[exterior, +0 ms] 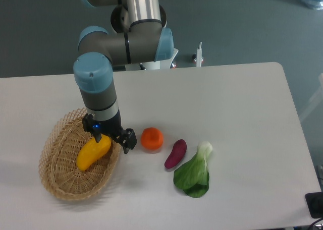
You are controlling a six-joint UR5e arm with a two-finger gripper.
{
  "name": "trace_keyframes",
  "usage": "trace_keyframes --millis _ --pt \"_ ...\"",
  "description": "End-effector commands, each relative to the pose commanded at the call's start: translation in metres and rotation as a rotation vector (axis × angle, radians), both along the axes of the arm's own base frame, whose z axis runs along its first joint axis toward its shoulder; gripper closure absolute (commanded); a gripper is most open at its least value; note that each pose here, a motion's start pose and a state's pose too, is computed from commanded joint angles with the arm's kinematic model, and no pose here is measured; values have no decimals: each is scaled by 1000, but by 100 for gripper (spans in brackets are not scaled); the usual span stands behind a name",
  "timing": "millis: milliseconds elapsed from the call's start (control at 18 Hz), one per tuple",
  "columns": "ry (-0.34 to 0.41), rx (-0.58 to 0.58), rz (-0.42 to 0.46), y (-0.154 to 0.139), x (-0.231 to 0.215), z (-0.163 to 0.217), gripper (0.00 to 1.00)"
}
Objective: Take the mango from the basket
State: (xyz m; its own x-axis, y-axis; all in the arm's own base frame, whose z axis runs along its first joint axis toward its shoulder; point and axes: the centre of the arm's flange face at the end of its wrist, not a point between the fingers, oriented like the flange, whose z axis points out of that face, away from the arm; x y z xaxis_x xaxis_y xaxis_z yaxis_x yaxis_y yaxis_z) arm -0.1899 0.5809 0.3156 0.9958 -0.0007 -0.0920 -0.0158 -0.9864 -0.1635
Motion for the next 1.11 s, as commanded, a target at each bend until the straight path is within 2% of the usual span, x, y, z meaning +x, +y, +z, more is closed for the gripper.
trace_keyframes --millis 222,389,833,1111 --pt "-14 -11 80 -8 7 -8 0" --pt "-30 -20 80 -11 14 -17 0" --pt "-66 -97 3 -3 58 -64 0" --pt "-60 -93 -25 8 72 -85 0"
